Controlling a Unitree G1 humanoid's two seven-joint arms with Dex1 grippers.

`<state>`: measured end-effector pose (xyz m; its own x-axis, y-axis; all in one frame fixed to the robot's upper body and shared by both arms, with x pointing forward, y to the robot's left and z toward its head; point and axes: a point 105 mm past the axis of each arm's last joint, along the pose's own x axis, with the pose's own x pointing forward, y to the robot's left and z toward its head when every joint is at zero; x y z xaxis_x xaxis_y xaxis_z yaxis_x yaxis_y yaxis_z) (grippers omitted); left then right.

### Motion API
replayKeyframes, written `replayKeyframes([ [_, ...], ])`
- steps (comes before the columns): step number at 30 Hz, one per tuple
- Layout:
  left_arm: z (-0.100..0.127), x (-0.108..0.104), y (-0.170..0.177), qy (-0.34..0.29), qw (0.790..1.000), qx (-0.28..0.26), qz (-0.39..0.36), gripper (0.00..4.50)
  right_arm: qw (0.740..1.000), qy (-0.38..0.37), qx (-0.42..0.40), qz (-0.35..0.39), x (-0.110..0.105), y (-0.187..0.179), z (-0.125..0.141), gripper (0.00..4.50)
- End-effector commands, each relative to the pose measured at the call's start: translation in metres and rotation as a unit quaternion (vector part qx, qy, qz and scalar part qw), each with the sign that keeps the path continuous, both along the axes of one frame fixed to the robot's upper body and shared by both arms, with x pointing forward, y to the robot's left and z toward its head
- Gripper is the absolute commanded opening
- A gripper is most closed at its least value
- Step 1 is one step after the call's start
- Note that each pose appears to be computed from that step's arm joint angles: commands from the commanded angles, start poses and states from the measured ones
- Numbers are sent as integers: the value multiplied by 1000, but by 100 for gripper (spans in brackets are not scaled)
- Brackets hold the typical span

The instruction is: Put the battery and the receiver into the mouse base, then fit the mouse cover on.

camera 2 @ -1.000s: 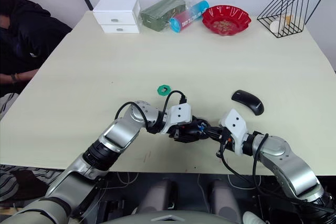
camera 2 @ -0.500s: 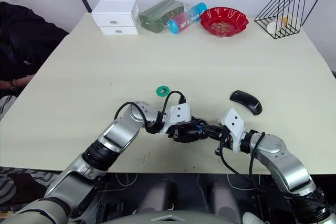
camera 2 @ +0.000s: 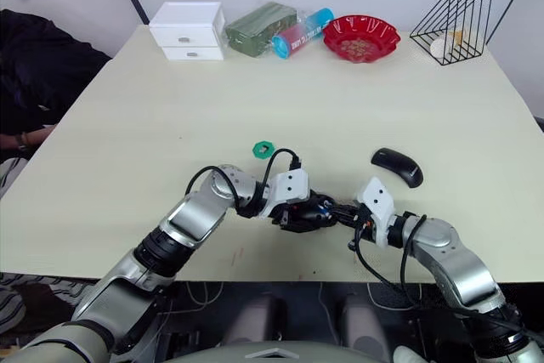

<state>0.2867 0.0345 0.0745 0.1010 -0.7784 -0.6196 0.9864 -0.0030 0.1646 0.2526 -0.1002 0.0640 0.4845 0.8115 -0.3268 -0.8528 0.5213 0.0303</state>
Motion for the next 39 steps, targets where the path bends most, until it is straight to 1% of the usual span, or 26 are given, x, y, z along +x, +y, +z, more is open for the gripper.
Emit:
replayKeyframes([
  [1,-5,-10,-6,24,999,-4,-23,298,994,93,-56,-31,-10,-17,-51,2],
  [4,-5,-10,-6,23,999,-4,-23,298,993,96,-58,-33,-9,-18,-55,2],
  [11,-5,-10,-7,23,999,-6,-22,298,994,91,-58,-31,-9,-18,-54,2],
  [15,-5,-10,-7,24,999,-7,-22,298,998,55,-28,-31,-4,-14,-41,2],
  [19,-5,-10,-7,24,999,-9,-21,298,999,-14,24,-36,4,-14,-8,2],
  [22,-5,-10,-7,23,999,-10,-21,298,998,-42,30,-30,4,-16,4,2],
  [25,-5,-11,-7,24,999,-10,-22,298,993,-89,75,-30,1,-22,27,2],
  [31,-5,-12,-6,27,999,-11,-23,298,990,-114,70,-43,-5,-43,35,2],
  [34,-5,-12,-6,28,999,-11,-25,298,991,-117,55,-47,-7,-54,34,2],
  [39,-5,-13,-5,30,999,-9,-25,298,989,-125,58,-60,-9,-75,43,2],
])
